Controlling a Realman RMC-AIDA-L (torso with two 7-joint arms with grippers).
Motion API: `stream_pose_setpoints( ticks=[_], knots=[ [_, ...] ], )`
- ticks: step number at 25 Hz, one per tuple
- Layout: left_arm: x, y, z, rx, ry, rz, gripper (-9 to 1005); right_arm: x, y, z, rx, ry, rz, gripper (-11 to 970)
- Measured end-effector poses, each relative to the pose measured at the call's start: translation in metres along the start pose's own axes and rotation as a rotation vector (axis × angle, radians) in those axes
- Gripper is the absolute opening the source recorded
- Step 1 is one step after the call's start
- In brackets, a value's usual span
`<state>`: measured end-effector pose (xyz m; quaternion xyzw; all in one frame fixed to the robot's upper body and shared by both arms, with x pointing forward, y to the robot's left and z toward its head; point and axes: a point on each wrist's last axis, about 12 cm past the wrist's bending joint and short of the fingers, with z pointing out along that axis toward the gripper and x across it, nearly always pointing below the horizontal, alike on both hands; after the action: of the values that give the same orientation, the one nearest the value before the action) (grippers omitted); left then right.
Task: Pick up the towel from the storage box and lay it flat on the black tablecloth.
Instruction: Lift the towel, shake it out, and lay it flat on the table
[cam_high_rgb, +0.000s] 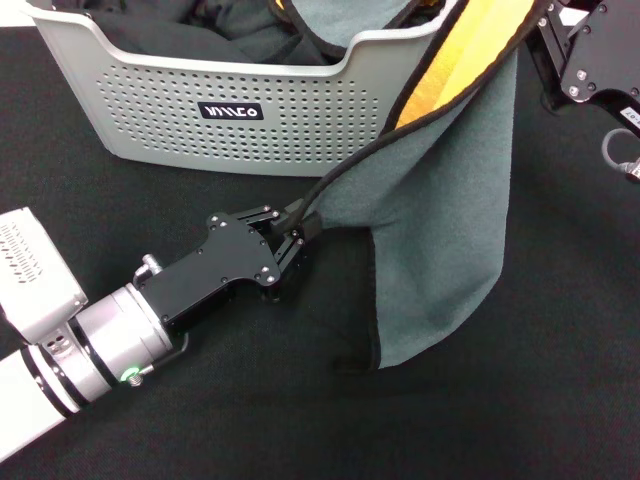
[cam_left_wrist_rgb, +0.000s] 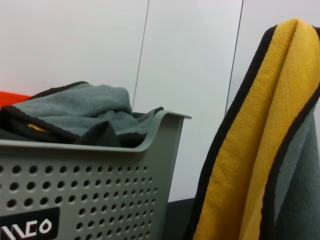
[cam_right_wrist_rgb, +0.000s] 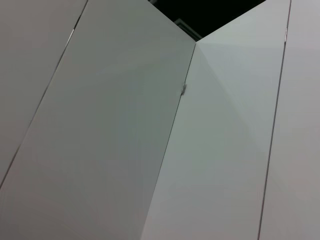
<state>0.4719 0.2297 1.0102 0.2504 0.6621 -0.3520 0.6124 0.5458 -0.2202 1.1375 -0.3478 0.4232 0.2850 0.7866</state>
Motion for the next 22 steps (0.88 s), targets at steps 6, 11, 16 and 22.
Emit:
stream_pose_setpoints(
  ticks=[6, 11, 16, 22],
  knots=[
    [-0.0005, -0.0004, 0.0015, 0.011, 0.002, 0.003, 174, -0.0001, 0.0001, -0.0007, 0.001, 0.0, 0.0, 8],
    [0.0, -0.0008, 0.0012, 0.011, 0.004, -0.001, 178, -0.0002, 0.0002, -0.0011, 0.001, -0.001, 0.0, 9],
    [0.0006, -0.0005, -0.0008, 0.0, 0.002, -0.004, 248, -0.0003, 0.0002, -0.0015, 0.002, -0.002, 0.0, 9],
    [0.0009, -0.0004, -0.0012, -0.005, 0.001, -0.006, 256, -0.0019, -0.0029, -0.0023, 0.015, -0.009, -0.007, 8]
  ],
)
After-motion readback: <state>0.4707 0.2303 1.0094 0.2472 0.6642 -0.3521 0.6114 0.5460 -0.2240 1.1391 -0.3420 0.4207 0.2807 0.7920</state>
